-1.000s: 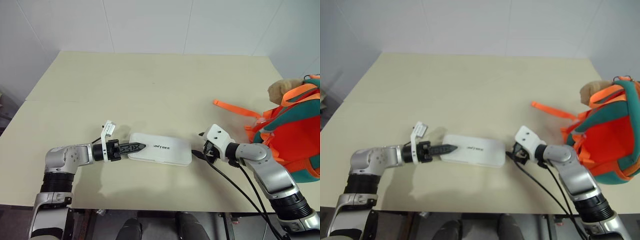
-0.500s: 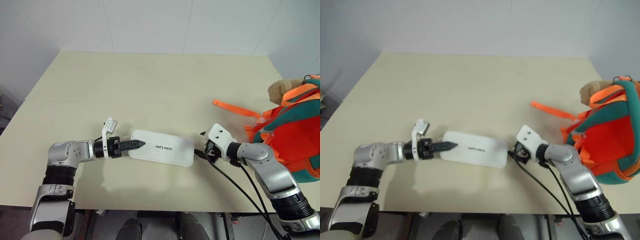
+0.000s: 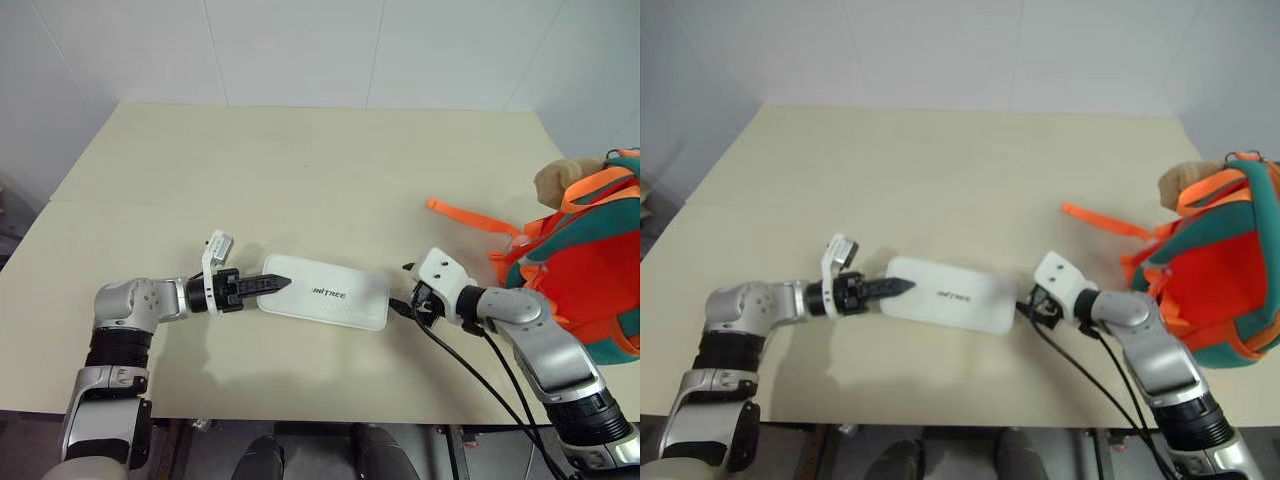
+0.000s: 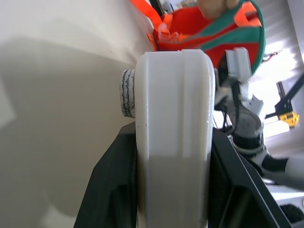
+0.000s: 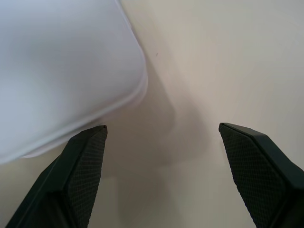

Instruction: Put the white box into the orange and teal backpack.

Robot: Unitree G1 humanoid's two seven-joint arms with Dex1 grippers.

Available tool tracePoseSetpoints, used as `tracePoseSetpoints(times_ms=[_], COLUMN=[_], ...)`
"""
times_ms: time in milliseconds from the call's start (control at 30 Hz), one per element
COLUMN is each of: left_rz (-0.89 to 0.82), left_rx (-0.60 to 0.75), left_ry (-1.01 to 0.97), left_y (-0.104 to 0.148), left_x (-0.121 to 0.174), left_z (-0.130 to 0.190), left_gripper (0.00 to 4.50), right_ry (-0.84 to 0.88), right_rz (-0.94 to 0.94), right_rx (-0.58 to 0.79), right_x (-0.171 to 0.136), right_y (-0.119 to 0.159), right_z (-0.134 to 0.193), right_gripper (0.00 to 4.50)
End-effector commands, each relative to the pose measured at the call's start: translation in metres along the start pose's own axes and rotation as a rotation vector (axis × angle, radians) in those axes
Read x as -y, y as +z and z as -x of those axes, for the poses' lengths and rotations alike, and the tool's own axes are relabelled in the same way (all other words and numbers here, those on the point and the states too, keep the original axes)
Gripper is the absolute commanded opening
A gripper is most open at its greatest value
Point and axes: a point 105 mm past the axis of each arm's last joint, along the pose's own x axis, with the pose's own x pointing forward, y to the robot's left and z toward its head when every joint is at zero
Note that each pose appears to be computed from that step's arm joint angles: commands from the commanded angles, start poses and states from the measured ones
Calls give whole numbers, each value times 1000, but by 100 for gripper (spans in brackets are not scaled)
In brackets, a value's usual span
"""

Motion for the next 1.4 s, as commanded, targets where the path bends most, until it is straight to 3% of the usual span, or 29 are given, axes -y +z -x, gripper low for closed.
tracePoseSetpoints(times_ms=[33, 233, 467, 667, 800, 1133, 1400], left_rz=[60, 130, 162, 201, 224, 222, 219], left_rx=[67, 187, 255, 269, 233, 207, 214], left_ry=[-12, -54, -88, -117, -111, -137, -141], left_y=[3, 12, 16, 18, 15, 22, 20], left_x=[1, 4, 12, 18, 16, 18, 18], left_z=[7, 17, 16, 14, 8, -7, -6], left_gripper=[134, 133, 133, 133, 133, 133, 133], right_ry=[-34, -77, -348, -548, -748, -1039, -1068], right_rz=[-8, -66, -214, -267, -300, -251, -286], right_rx=[100, 177, 326, 363, 363, 282, 258], right_x=[1, -8, -16, -20, -11, 18, 31], right_y=[23, 37, 57, 58, 46, 22, 7], right_z=[15, 44, 75, 95, 115, 146, 138], right_gripper=[450, 450, 450, 450, 450, 450, 450])
